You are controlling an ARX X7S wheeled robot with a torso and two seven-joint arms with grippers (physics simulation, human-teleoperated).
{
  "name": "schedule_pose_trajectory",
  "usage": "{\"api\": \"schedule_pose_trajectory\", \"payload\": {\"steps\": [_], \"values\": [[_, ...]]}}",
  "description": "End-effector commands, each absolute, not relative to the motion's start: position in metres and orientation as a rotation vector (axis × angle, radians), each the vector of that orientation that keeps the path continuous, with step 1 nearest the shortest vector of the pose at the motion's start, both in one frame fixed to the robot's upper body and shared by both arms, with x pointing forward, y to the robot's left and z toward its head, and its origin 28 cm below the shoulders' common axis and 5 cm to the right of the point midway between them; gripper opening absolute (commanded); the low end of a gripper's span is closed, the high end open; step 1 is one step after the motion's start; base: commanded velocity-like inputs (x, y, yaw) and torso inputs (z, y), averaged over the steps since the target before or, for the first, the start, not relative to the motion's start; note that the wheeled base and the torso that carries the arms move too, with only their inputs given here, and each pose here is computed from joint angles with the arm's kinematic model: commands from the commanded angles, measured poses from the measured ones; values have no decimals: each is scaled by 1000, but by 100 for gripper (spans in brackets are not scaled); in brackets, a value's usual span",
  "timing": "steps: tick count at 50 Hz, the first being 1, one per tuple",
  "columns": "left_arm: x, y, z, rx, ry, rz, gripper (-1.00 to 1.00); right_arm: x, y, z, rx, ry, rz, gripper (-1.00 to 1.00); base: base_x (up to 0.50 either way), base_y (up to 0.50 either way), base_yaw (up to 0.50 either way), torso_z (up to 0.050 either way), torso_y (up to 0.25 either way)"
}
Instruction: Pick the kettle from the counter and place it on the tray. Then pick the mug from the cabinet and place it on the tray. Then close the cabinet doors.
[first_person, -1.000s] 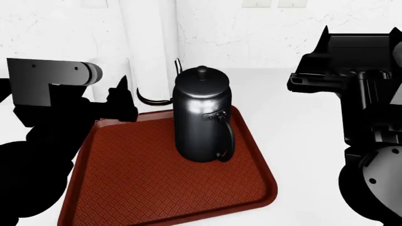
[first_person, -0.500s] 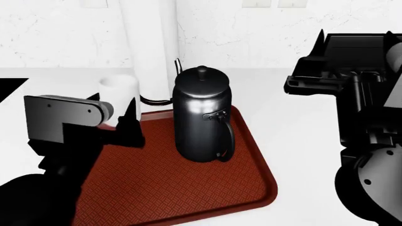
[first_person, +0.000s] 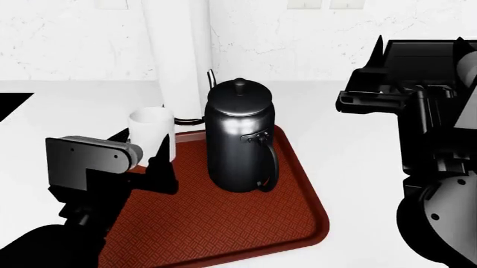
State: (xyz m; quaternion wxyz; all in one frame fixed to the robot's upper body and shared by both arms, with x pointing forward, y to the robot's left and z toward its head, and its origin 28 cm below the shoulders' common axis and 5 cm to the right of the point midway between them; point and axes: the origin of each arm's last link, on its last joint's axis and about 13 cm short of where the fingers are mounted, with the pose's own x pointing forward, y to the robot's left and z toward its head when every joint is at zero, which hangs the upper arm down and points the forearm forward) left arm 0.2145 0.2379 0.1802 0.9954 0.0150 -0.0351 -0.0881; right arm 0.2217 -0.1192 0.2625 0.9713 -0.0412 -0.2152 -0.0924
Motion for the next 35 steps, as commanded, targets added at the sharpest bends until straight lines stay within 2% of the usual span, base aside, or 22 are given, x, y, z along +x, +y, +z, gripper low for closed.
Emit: {"api": "schedule_pose_trajectory", "payload": {"steps": [1, 35], "values": [[213, 238, 171, 23, -59, -172, -100, 222, -119, 262, -82, -434, -185, 100, 0, 0, 0, 0, 0], [213, 239, 144, 46, 26, -172, -100, 222, -119, 258, -75, -432, -185, 100, 0, 0, 0, 0, 0]]}}
